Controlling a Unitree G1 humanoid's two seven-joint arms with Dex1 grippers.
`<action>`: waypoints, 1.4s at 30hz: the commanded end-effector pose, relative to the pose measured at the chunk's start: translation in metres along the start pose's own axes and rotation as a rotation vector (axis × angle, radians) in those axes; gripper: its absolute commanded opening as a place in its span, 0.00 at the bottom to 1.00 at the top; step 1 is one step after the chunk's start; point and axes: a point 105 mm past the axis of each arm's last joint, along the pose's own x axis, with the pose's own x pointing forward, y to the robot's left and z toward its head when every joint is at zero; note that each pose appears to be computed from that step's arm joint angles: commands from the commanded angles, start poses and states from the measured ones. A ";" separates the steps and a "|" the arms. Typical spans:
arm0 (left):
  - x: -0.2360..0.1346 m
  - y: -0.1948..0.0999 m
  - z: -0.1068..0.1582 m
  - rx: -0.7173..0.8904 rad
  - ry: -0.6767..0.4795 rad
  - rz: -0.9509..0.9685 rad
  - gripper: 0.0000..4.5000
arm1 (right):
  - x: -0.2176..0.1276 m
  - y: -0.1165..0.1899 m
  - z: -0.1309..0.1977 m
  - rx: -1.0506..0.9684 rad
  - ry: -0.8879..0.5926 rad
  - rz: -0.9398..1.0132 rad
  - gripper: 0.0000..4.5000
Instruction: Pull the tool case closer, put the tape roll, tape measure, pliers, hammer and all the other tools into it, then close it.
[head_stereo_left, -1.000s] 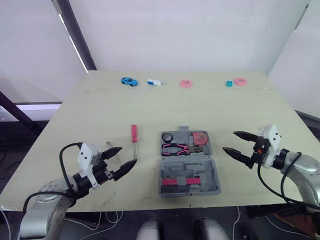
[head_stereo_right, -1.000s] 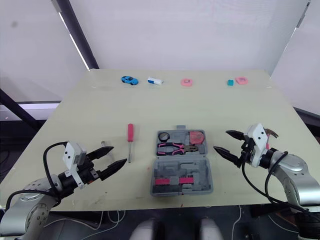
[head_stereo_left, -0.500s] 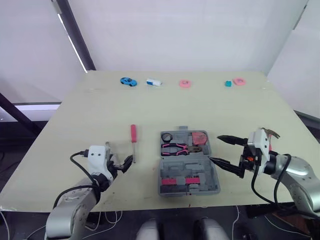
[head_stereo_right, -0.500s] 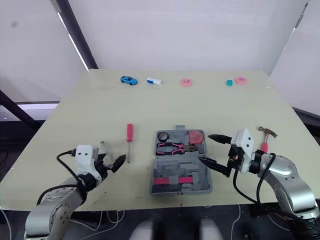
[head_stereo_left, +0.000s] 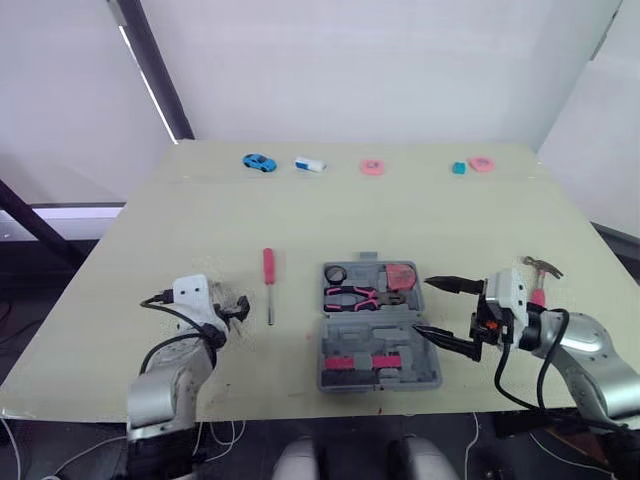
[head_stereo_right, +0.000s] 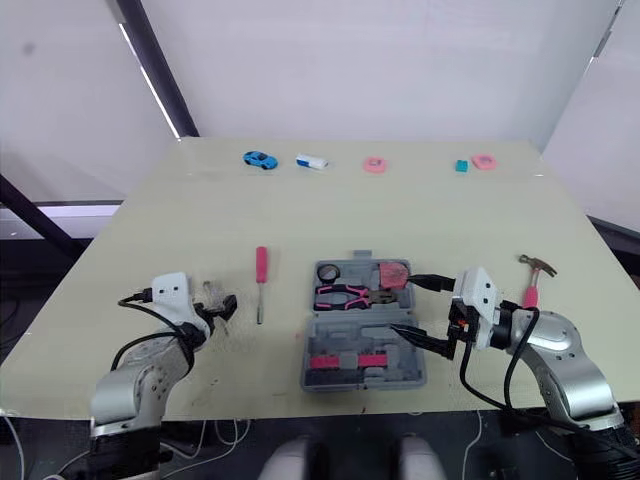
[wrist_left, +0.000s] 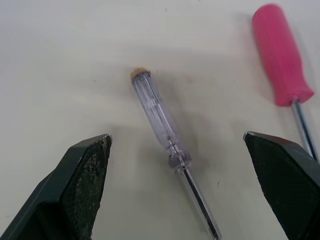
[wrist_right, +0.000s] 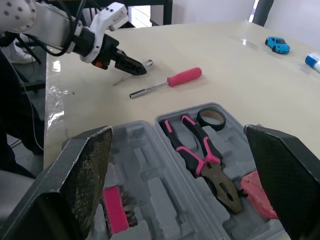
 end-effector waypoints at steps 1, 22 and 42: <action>0.004 0.002 0.000 -0.023 -0.002 0.010 0.88 | -0.001 -0.001 0.009 -0.047 -0.027 0.001 1.00; -0.074 -0.011 -0.039 0.169 0.013 -0.337 0.01 | -0.009 0.025 0.036 -0.104 -0.102 0.353 1.00; -0.092 -0.024 -0.072 0.152 0.133 -0.303 0.39 | 0.000 0.027 0.037 -0.108 -0.082 0.376 1.00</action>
